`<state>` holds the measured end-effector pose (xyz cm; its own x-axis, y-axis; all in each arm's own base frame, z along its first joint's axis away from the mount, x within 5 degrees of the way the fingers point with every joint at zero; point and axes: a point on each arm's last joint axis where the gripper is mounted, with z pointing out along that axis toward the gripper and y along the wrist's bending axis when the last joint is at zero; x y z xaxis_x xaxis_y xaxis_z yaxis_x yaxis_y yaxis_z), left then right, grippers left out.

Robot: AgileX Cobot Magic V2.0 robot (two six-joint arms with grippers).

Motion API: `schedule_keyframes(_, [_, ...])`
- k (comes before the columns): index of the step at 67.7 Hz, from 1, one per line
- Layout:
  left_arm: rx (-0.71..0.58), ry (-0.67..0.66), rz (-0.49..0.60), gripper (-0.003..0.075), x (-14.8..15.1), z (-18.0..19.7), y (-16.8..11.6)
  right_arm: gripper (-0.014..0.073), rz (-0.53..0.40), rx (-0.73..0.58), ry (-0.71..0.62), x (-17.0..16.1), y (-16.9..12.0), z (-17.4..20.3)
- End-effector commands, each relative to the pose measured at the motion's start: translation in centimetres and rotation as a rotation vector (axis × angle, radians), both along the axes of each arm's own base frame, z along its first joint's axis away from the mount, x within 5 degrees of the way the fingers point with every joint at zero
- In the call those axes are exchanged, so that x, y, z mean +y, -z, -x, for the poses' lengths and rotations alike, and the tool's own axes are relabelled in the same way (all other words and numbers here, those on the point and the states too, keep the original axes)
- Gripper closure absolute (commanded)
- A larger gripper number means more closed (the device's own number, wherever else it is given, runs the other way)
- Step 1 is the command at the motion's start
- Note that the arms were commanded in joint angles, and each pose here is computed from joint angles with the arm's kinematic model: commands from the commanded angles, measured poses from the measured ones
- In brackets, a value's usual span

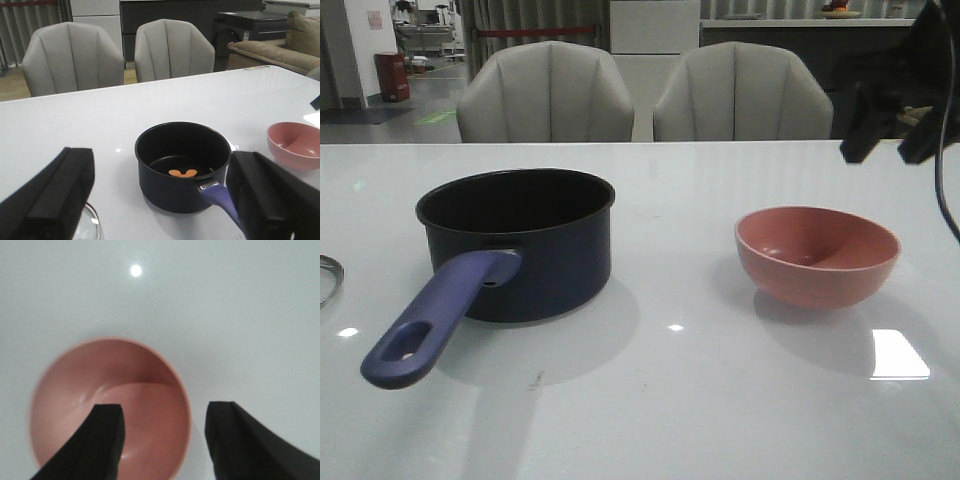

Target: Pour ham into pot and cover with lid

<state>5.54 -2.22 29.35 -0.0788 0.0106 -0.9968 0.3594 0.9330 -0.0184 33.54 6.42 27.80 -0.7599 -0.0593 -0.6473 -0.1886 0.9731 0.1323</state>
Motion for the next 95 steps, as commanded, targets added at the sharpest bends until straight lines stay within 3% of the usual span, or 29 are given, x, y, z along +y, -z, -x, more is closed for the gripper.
schedule_keyframes(1, [-0.083,0.005,0.042,0.0138,0.0,0.0,-1.5,0.0120,-0.011,-0.258,-0.030,0.5,-5.3,2.7])
schedule_keyframes(9, [-0.114,0.002,0.054,0.0138,0.0,0.0,-1.8,0.0120,-0.030,-0.394,-0.078,1.4,-7.4,6.2])
schedule_keyframes(23, [-0.181,-0.003,0.080,0.0138,0.0,-0.1,-2.5,0.0120,-0.073,-0.540,-0.115,1.4,-8.2,11.7])
schedule_keyframes(35, [-0.181,-0.003,0.080,0.0138,0.0,-0.1,-2.5,0.0120,-0.097,-0.592,-0.105,0.1,-6.7,15.8])
schedule_keyframes(62, [-0.158,-0.001,0.071,0.0138,0.0,-0.1,-2.3,0.0120,-0.179,-0.854,-0.079,-3.6,-3.1,26.3])
schedule_keyframes(81, [-0.114,0.002,0.054,0.0138,0.0,-0.1,-1.9,0.0127,-0.179,-0.860,-0.078,-4.0,0.3,27.6])
schedule_keyframes(85, [-0.116,0.002,0.055,0.0138,0.0,-0.1,-1.9,0.0176,-0.177,-0.853,-0.077,-4.0,0.6,27.6])
schedule_keyframes(95, [-0.116,0.002,0.055,0.0138,0.0,-0.1,-1.9,0.0480,-0.173,-0.835,-0.082,-4.0,0.9,27.5])
